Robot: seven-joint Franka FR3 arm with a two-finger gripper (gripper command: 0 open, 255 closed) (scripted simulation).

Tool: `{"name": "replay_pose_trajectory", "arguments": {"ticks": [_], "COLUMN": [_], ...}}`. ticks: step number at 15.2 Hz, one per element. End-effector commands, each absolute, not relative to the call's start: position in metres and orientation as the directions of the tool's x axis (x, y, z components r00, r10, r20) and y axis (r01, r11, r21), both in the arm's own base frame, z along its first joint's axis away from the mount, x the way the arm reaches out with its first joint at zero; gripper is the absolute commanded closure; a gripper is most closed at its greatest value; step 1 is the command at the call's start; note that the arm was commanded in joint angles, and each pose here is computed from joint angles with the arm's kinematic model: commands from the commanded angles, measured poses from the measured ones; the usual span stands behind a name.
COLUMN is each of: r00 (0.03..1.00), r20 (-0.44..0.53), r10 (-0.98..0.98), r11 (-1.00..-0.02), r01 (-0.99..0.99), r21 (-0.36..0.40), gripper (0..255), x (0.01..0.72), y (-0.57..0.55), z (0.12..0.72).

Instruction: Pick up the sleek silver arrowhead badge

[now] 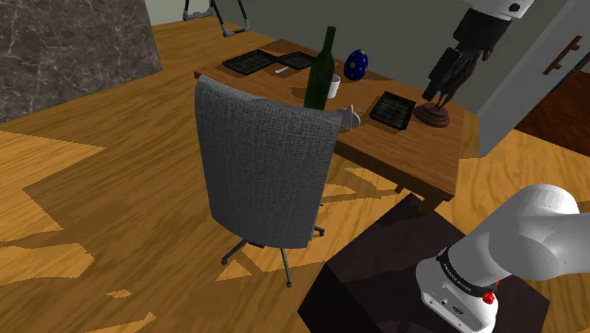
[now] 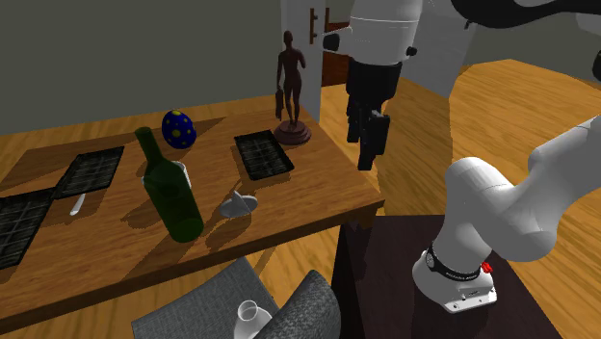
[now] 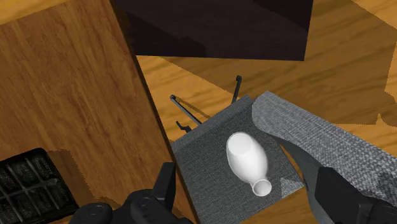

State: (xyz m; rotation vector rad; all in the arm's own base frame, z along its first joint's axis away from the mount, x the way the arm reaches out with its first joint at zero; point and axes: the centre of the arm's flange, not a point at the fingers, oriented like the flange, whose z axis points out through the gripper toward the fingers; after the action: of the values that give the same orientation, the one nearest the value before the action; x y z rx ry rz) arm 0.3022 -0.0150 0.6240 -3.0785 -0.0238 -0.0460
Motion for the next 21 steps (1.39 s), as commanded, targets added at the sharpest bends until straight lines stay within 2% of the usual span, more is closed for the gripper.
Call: {"name": "replay_pose_trajectory", "arguments": {"ticks": [1,21], "r00": [0.999,0.972], "r20": [0.030,-0.026], "r10": [0.014,0.232], "r11": [-0.998,-0.973], "r01": [0.016,0.231], "r21": [-0.062,-0.018], "gripper": [0,0], "x": [0.302,0.506], "y": [-0.015,-0.099], "z": [0.624,0.473]}}
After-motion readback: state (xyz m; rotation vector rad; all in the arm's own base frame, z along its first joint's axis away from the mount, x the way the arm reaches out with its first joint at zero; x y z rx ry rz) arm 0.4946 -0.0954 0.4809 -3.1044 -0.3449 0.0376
